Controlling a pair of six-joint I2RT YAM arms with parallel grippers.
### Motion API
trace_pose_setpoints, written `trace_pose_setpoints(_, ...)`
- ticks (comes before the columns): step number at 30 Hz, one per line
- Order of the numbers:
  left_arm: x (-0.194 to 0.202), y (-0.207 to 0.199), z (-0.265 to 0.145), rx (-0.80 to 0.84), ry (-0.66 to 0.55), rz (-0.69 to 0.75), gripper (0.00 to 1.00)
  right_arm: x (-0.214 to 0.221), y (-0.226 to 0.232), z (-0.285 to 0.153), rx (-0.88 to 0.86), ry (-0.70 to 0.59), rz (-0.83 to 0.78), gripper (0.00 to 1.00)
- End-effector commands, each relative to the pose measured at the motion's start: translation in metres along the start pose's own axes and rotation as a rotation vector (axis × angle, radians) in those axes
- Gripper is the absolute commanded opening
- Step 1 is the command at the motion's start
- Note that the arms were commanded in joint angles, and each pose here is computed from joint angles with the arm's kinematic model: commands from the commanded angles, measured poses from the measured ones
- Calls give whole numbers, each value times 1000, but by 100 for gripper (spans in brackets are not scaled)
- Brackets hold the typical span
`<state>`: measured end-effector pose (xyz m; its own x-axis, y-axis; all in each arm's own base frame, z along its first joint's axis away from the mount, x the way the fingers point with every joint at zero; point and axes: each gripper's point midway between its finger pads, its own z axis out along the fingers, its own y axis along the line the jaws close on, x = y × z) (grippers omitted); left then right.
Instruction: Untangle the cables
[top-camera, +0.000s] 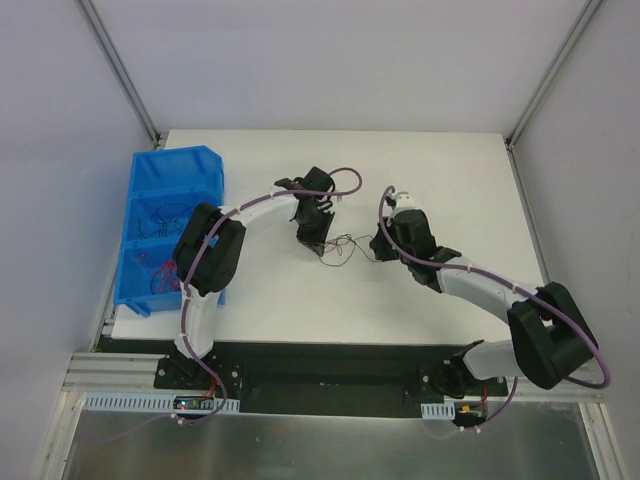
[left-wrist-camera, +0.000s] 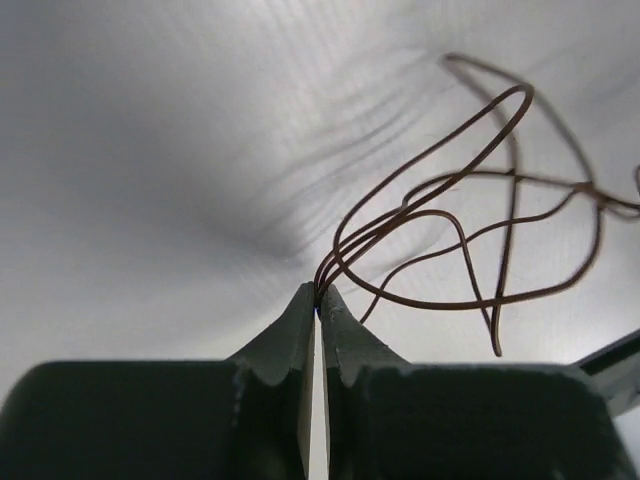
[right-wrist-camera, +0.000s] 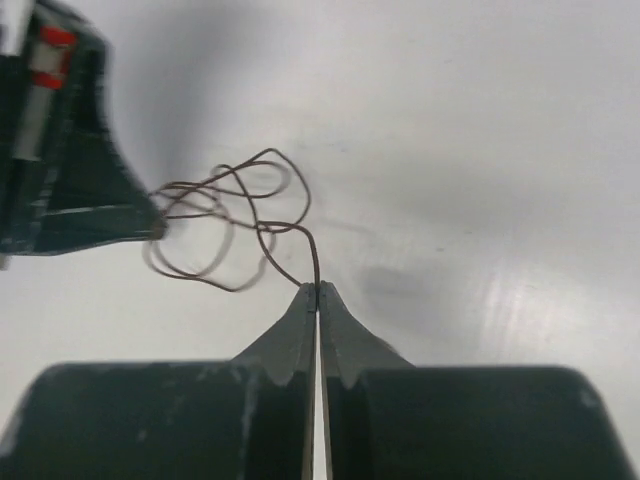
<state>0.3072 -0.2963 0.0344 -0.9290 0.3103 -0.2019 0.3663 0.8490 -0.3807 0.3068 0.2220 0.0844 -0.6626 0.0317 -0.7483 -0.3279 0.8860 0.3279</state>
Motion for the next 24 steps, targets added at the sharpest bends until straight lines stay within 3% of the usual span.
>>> trace_pose_setpoints(1, -33, 17, -66, -214, -190, 110, 0, -31, -49, -25, 284, -158, -26, 0)
trace_pose_setpoints(7, -40, 43, -124, -424, -335, 147, 0, -35, -96, -52, 491, -227, 53, 0)
trace_pose_setpoints(14, -44, 80, -174, -704, -443, 124, 0, -29, -121, -57, 556, -229, 163, 0)
trace_pose_setpoints(17, -43, 72, -174, -655, -448, 132, 0, -31, -109, -48, 469, -210, 162, 0)
trace_pose_setpoints(20, -38, 53, -163, -520, -434, 150, 0, -30, -50, -20, 108, -137, 52, 1)
trace_pose_setpoints(21, -36, 47, -158, -479, -421, 162, 0, -28, -27, -15, -10, -100, 40, 8)
trace_pose_setpoints(24, -36, 29, -152, -373, -415, 195, 0, -31, 1, -7, -151, -95, 42, 44)
